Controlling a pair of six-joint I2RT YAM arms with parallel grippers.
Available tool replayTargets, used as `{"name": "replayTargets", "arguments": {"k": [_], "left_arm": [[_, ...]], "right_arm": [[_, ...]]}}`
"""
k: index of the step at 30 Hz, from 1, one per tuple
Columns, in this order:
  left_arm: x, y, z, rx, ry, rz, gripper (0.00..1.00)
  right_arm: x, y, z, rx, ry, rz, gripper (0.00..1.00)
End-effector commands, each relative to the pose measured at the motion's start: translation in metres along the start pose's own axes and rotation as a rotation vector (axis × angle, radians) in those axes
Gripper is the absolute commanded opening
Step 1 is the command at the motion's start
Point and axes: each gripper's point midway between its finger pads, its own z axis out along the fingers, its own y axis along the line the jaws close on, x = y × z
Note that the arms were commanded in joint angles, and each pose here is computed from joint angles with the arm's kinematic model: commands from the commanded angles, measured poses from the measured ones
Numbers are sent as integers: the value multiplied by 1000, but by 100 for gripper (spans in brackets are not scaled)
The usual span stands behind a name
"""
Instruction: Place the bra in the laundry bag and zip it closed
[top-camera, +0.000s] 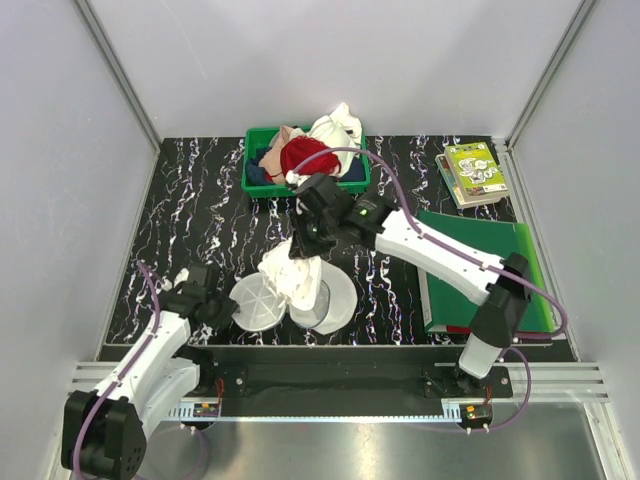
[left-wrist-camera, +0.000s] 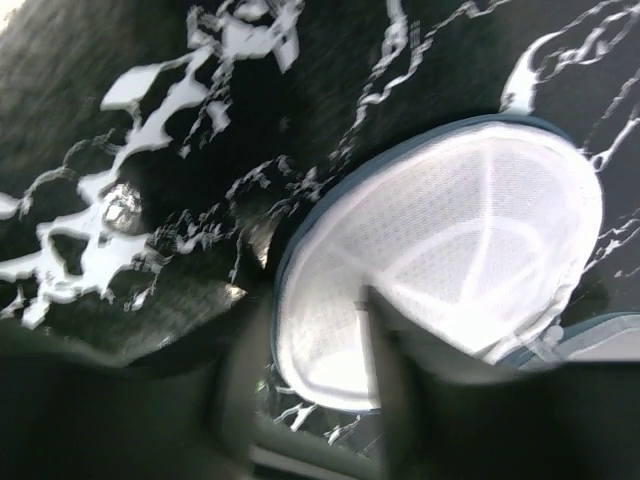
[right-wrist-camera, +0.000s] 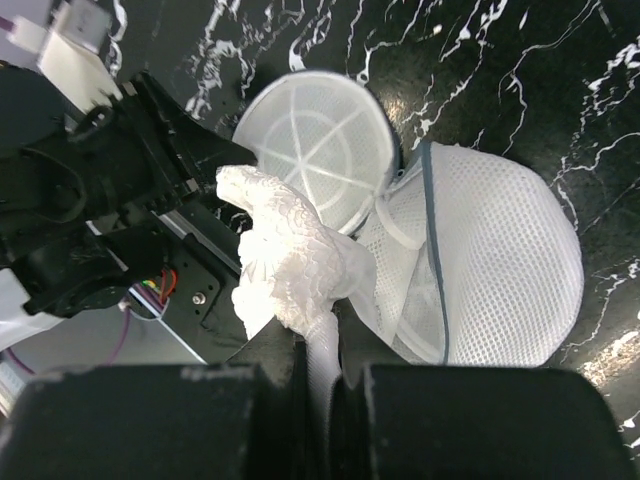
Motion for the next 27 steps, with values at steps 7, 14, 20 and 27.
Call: {"name": "replayTargets", "arguments": {"k": [7,14,20,27], "left_arm": [[-42,-43,-28,165,-174,144,0],[-50,-81,-83,367,-216,272,0],[-34,-92,-98,503,-175,322,0],[-25,-112,-136,699,-180,391,0]], "right_arm": [[-4,-2,27,71,20,-50,0],[16,-18,53,184,74,-77,0],[29,-43,70,301,80,-52,0],[51,-59,80,399,90,18,0]]}}
